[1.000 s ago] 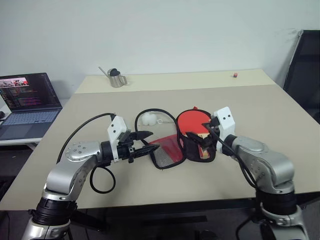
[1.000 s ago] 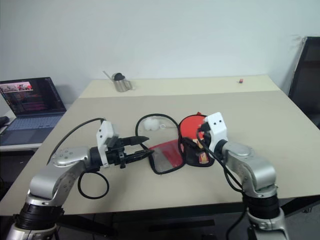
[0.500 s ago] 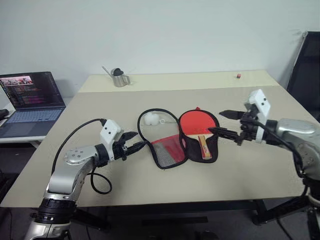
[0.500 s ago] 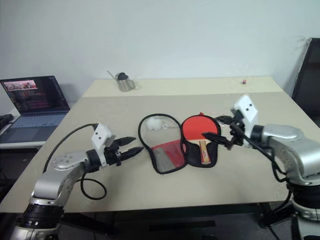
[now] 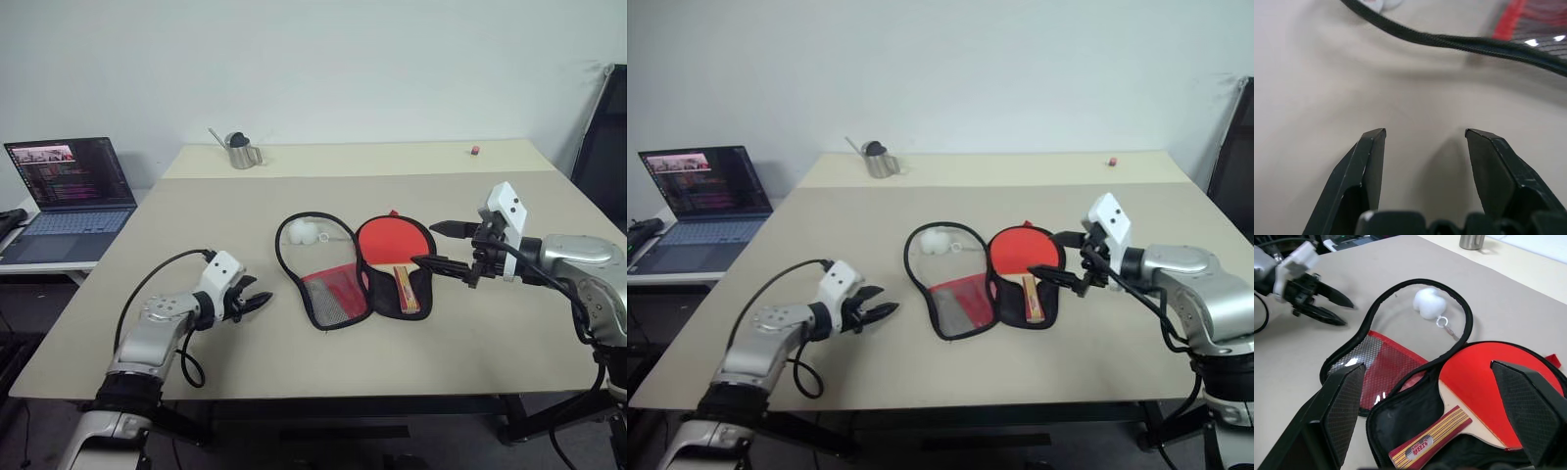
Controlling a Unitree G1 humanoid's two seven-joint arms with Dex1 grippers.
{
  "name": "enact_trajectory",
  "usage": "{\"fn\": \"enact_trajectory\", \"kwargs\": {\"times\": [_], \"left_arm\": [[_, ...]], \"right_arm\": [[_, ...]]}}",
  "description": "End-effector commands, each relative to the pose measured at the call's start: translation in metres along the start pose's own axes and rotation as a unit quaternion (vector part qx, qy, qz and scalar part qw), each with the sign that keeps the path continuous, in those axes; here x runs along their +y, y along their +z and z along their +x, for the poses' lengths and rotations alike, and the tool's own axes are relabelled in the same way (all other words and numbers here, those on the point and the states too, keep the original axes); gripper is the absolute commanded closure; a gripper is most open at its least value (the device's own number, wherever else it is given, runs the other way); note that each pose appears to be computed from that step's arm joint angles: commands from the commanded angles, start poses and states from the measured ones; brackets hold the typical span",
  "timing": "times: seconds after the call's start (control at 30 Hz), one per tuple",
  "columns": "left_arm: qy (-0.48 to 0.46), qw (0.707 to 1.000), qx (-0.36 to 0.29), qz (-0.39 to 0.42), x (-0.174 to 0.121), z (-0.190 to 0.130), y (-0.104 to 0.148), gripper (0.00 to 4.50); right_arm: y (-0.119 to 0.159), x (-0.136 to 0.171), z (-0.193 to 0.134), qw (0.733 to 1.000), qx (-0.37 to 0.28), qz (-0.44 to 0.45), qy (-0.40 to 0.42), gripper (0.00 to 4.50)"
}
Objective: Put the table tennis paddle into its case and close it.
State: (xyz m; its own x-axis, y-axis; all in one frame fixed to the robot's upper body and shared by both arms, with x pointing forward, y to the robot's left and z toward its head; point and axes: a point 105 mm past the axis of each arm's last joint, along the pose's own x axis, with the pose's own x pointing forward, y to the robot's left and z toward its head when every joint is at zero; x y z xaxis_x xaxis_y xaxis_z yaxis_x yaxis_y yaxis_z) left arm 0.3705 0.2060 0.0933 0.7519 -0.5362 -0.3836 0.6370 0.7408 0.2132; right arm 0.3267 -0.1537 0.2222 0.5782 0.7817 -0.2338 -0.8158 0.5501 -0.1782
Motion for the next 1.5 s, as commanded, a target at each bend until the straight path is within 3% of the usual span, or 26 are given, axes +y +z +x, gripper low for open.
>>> {"fn": "enact_trajectory", "kwargs": {"times": [0.03,0.3,0.47,0.7,0.83,1.17,1.5], "left_arm": [[-0.009,0.999,-0.008,0.031,0.003,0.01,0.014,1.67],[-0.058,0.997,-0.025,0.053,-0.011,0.044,0.04,1.67],[-0.098,0.991,-0.068,0.064,-0.033,0.059,0.066,1.67],[-0.163,0.963,-0.193,0.096,-0.077,0.057,0.151,1.67],[-0.186,0.952,-0.21,0.125,-0.094,0.061,0.169,1.67],[-0.199,0.952,-0.194,0.129,-0.105,0.086,0.163,1.67],[-0.197,0.953,-0.214,0.081,-0.076,0.047,0.143,1.67]], "right_arm": [[0.013,-0.003,-0.005,1.0,-0.013,-0.027,-0.006,0.03],[0.016,-0.007,-0.009,0.999,-0.016,-0.033,-0.019,0.03],[0.018,-0.008,-0.017,0.999,-0.016,-0.036,-0.029,0.03],[0.021,-0.022,-0.043,0.997,-0.002,-0.04,-0.073,0.03],[0.026,-0.027,-0.051,0.995,-0.002,-0.043,-0.092,0.03],[0.022,-0.032,-0.058,0.993,0.007,-0.031,-0.118,0.03],[-0.018,-0.057,-0.026,0.982,0.033,0.058,-0.176,0.03]]}}
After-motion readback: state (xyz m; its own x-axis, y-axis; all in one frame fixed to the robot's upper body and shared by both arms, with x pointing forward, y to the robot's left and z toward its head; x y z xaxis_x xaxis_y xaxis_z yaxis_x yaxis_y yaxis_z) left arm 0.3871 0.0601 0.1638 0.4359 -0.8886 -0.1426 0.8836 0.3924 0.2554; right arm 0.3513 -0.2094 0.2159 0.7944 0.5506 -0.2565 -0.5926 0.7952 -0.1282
